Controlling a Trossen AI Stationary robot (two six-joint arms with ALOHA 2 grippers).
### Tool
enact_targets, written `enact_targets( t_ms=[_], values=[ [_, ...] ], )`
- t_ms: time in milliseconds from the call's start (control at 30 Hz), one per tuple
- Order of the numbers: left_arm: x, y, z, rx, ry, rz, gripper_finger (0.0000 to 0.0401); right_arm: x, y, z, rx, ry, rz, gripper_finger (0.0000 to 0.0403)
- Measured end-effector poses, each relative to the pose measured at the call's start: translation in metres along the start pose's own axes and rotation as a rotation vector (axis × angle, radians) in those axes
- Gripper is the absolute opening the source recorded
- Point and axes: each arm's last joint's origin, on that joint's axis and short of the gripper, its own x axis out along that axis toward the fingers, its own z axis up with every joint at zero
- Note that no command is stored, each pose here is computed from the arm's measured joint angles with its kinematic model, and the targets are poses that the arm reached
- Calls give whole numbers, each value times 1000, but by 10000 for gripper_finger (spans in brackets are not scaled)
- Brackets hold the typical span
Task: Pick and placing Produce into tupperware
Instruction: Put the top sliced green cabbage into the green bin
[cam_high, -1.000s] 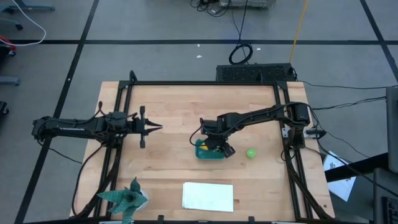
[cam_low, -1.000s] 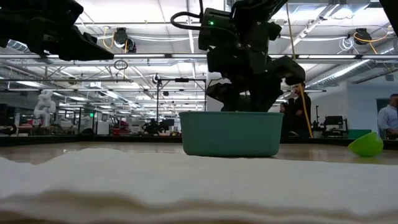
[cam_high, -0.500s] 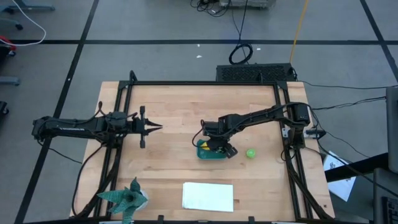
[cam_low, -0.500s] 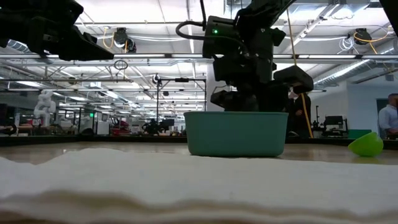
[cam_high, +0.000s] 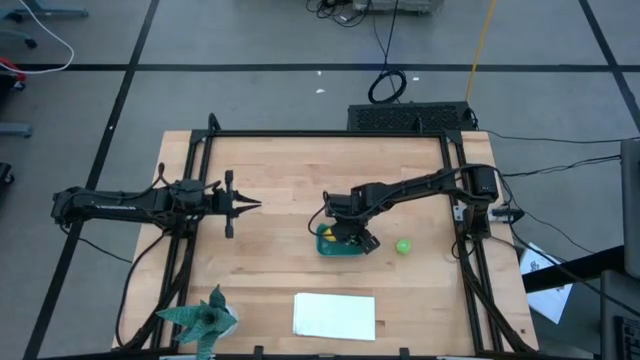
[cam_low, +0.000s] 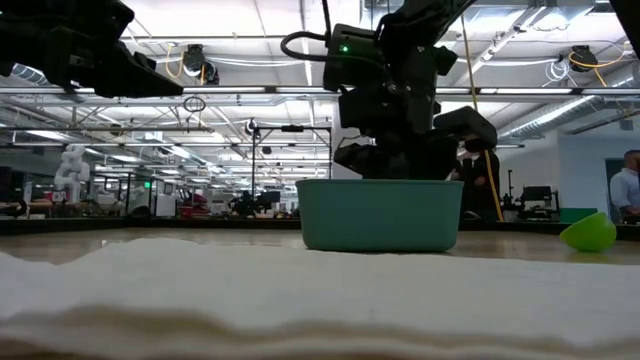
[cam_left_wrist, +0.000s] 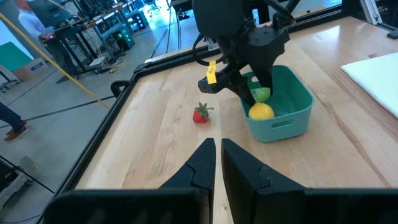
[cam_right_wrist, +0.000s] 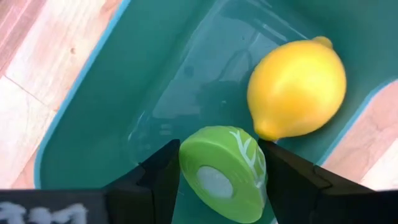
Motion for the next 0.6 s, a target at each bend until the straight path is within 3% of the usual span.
enact_targets(
  t_ms=[600],
  values=[
    [0, 0, 0, 2, 1, -1, 31, 16, 7, -10, -117, -1, 2, 187]
  ],
)
